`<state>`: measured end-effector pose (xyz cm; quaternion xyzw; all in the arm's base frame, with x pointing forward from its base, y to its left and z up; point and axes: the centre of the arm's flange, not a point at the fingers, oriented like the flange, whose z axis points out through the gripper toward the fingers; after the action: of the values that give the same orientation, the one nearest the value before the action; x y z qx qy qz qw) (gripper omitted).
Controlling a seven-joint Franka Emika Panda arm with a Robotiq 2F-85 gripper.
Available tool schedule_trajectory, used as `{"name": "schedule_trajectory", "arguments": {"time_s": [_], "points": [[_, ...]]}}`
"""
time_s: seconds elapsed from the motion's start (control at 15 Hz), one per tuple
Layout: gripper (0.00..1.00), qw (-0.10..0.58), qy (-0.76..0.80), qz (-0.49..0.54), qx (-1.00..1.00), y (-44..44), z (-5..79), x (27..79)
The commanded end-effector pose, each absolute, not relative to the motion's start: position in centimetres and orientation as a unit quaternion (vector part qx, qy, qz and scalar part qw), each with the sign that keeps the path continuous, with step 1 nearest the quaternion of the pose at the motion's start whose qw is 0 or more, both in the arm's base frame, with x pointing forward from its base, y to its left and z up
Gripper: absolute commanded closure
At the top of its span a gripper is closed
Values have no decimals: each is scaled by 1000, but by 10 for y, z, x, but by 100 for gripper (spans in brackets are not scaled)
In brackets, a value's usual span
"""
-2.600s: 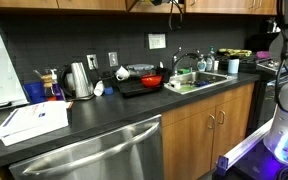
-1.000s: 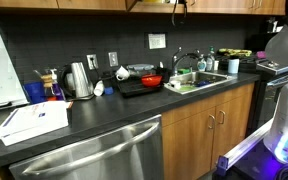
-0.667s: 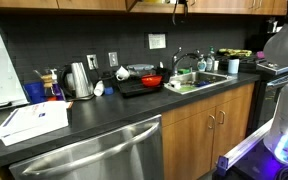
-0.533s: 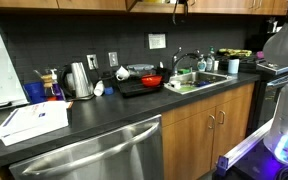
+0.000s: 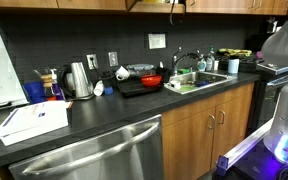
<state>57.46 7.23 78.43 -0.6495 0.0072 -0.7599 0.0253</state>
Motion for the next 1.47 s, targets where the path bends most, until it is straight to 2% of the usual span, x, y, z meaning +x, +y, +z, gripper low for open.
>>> {"name": "schedule_trajectory", "arguments": {"time_s": [0.0,0.47,1.4], "points": [[88,44,2,-762,-646,81,789,555],[88,27,14,-766,-642,71,796,537],[88,52,15,-748,-661,69,821,486]]}}
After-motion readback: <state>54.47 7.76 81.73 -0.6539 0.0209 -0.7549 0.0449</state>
